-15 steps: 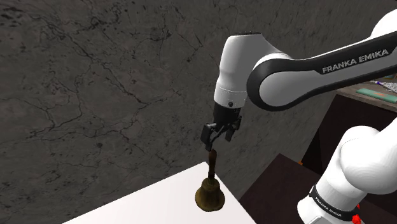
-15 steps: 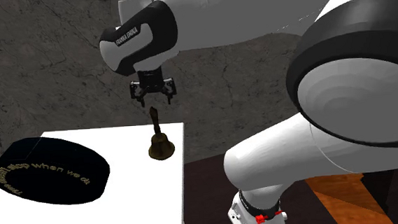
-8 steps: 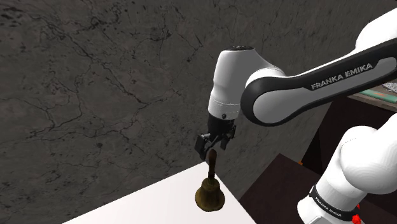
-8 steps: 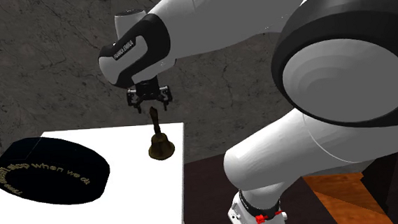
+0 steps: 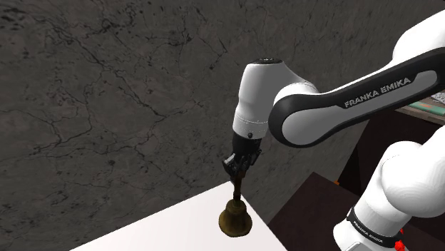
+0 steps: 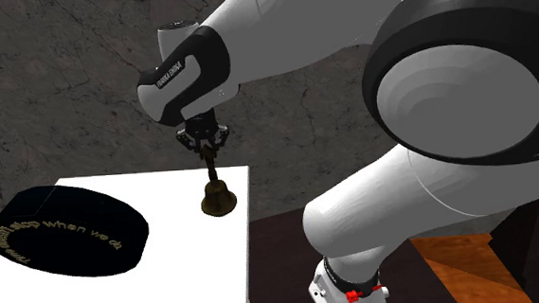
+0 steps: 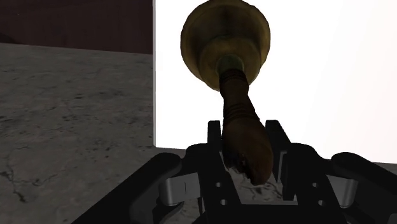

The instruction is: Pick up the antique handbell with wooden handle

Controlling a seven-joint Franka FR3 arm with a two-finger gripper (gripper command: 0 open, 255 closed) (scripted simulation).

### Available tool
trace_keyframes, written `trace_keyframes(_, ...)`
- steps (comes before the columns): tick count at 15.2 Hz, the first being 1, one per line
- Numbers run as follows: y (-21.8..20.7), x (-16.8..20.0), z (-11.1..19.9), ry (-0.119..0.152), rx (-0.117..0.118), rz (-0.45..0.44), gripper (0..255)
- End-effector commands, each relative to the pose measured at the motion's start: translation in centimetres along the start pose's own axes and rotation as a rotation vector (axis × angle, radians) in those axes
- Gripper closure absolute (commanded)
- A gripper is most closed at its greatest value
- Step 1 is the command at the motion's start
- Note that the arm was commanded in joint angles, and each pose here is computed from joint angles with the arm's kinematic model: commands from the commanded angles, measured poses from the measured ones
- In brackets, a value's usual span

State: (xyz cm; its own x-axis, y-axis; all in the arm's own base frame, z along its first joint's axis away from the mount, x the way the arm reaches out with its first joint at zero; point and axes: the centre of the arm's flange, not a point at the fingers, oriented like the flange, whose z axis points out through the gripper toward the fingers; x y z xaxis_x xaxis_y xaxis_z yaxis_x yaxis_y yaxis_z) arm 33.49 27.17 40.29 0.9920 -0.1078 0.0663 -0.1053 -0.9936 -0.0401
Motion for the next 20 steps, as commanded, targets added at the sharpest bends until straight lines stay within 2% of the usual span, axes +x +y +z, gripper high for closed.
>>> trace_keyframes(1,0.0,0.0,0.1,-0.001,-0.001,0.0,255)
trace_keyframes(5,0.0,0.0,0.0,-0.001,-0.001,0.0,255)
trace_keyframes(20,-0.3,0.6,-7.9,-0.001,-0.001,0.0,255)
